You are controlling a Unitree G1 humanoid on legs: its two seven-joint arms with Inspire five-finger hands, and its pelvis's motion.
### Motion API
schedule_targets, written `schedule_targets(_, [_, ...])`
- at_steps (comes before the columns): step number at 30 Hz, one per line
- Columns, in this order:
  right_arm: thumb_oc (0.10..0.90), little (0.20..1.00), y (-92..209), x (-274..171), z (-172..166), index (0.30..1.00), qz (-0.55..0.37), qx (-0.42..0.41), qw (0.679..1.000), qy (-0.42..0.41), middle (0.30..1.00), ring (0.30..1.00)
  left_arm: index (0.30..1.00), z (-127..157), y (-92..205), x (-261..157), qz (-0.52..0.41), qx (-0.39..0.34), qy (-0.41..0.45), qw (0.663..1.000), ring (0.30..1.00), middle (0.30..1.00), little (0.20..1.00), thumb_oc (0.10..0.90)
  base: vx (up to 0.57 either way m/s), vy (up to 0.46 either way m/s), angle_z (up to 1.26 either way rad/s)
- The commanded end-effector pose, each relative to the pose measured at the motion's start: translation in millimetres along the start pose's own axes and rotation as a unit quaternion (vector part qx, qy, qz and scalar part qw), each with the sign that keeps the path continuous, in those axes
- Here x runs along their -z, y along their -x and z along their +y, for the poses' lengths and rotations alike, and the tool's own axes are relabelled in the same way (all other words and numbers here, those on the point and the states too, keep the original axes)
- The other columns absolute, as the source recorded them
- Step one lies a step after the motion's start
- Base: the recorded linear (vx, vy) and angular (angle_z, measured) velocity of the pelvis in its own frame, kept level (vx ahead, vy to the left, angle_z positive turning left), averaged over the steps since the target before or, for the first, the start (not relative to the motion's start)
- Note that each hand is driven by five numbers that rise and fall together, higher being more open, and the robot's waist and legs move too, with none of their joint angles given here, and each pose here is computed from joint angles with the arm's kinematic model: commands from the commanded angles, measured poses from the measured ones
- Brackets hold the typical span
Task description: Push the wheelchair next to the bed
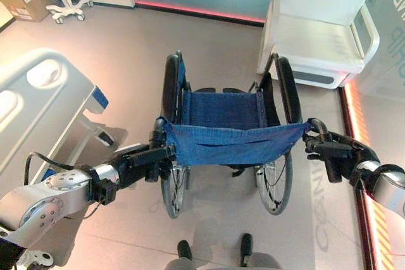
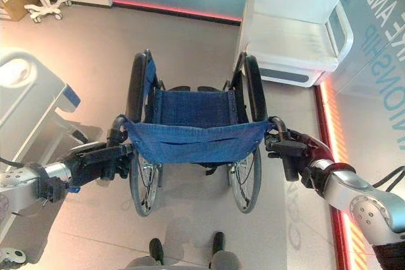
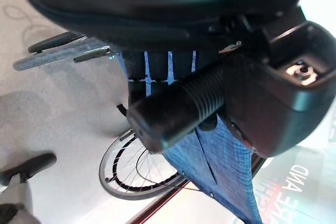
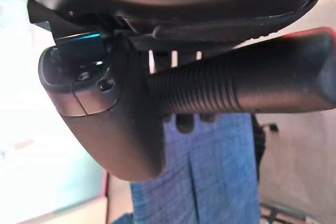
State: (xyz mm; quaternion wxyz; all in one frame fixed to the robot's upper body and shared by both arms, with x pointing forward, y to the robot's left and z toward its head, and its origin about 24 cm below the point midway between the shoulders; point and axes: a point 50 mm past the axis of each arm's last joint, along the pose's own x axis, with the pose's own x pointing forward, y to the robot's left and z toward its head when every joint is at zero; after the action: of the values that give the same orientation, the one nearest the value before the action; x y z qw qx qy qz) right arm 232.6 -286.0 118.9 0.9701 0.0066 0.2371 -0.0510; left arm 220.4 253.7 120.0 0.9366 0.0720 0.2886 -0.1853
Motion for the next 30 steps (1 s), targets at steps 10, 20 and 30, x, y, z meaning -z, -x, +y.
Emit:
schedule_targets(10, [0.400,0.300,2,5,1,0.300,0.031,-0.020,0.997,0.073,0.300,0.300,0.300,7,11,-55,-0.140,-0.020,-0.003,0.990,0.300,0.300,0.300,0.400,0.05,-0.100,0.00])
schedule_targets(20, [0.400,0.300,6,-14,8,0.300,0.013,-0.067,0.988,0.139,0.300,0.300,0.300,18,19,-46,-0.156,-0.059,0.041,0.985,0.300,0.300,0.300,0.400,0.11,-0.218,-0.07])
schedule_targets(30, [0.400,0.300,-1,-18,22,0.300,0.010,-0.115,0.975,0.192,0.300,0.300,0.300,34,25,-23,-0.134,-0.091,0.073,0.984,0.300,0.300,0.300,0.400,0.32,0.022,-0.23])
